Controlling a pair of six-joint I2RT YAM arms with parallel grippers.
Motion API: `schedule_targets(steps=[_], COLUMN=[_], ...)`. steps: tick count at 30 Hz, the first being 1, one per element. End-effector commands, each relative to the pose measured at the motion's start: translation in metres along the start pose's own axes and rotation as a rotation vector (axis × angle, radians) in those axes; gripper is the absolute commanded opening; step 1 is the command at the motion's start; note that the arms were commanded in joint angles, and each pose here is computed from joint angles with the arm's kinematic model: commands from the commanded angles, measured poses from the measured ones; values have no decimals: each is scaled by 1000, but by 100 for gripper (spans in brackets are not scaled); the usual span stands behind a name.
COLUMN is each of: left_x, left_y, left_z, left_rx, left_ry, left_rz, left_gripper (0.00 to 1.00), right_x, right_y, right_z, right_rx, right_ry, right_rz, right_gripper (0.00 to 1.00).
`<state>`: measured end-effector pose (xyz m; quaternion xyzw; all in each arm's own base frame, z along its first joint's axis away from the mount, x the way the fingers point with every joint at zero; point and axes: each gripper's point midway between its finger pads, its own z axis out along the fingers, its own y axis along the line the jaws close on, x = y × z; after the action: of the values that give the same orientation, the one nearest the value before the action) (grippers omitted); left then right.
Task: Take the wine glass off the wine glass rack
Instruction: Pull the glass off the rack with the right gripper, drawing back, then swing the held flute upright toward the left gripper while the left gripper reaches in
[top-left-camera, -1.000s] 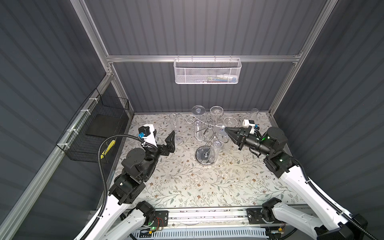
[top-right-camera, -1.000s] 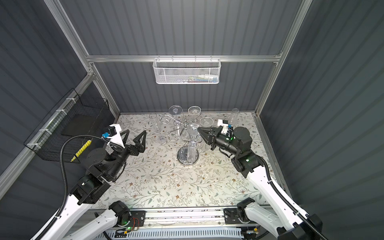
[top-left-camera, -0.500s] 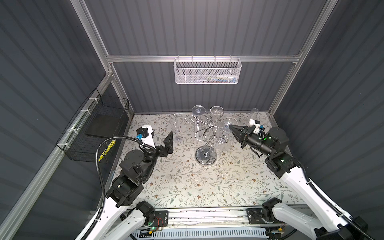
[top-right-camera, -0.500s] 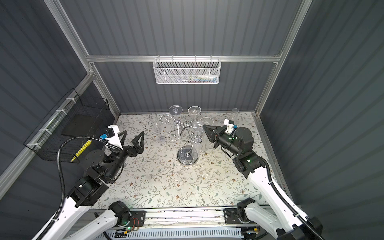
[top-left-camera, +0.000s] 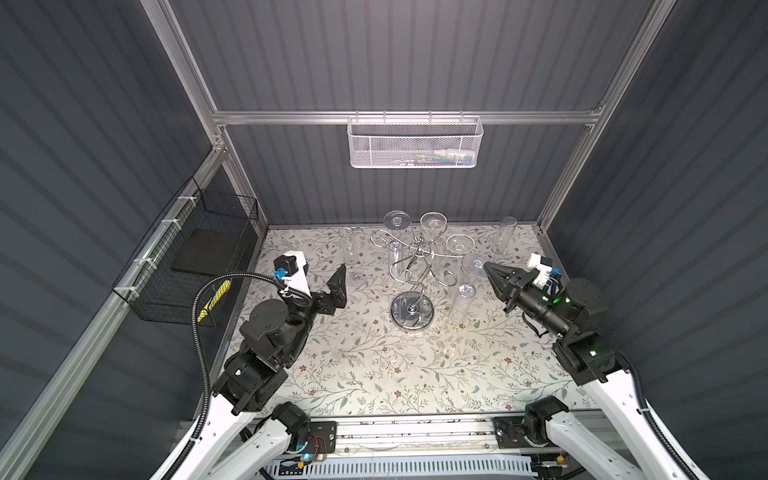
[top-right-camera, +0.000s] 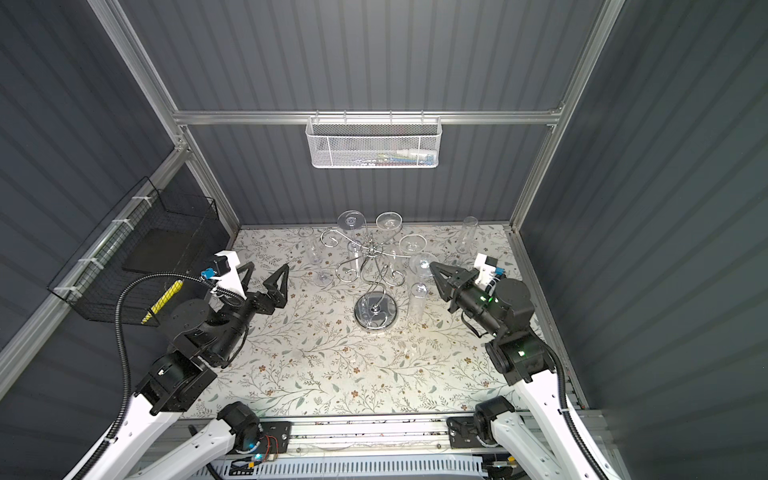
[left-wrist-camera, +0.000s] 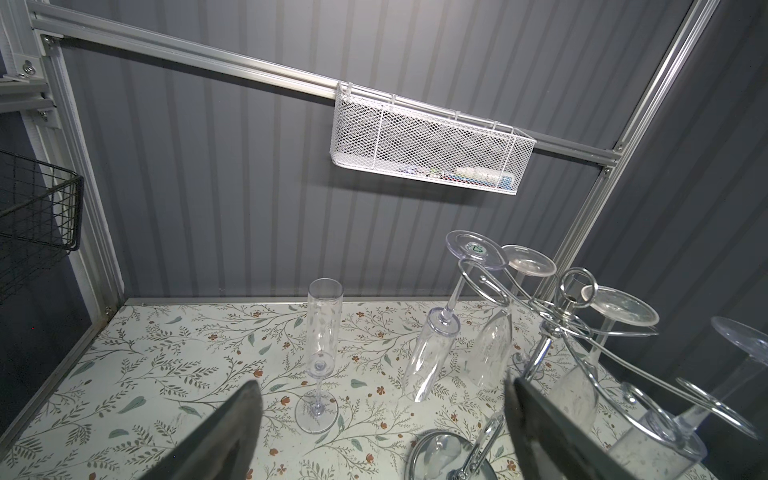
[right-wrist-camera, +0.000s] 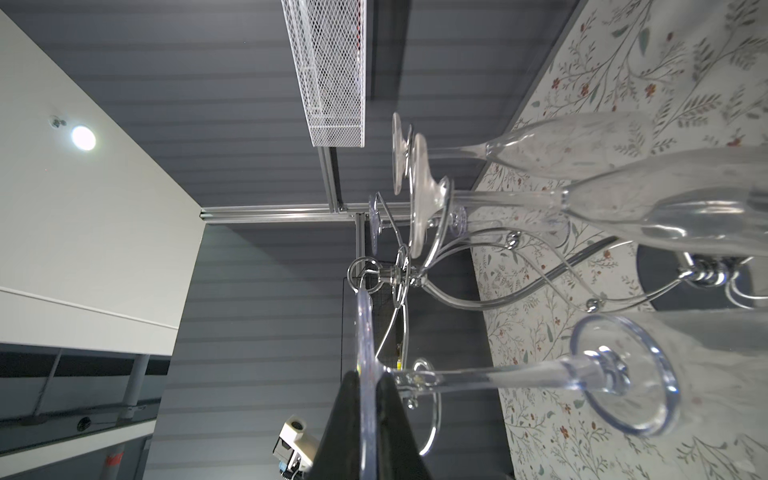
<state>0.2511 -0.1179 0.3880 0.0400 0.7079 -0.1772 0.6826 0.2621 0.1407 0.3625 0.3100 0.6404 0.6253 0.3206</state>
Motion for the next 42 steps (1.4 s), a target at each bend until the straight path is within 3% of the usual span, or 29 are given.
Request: schedule_targets(steps=[1,4,11,15,28,36,42], left_x=[-11,-15,-28,-33,-51,-56,-68], left_y=[-4,-7,-18,-28,-70,-130,-173], left_z=[-2,-1,1,6,9,9,-3], left_rx=[16,27,72,112,315,624,893], left_ry=[-21,-23,-30,-19,-6,95,156], left_rz=[-10,-15,-32,-29,-71,-129,-260], left_gripper=[93,93,93,93,95,95,94], right_x=[-15,-22,-30,-24,36,80,128], right_y=[-5,2,61,86,139,147,131], right_z=[-14,-28,-61,-66,-52,-46,-52], right_rx=[13,19,5,-41,-353,-535,-786], right_ry=[-90,-148,-279,-284,-58,42,217], right_rz=[-54,-169,-663,-843,-1280,-1581,-1804], right_gripper=[0,0,0,0,0,0,0])
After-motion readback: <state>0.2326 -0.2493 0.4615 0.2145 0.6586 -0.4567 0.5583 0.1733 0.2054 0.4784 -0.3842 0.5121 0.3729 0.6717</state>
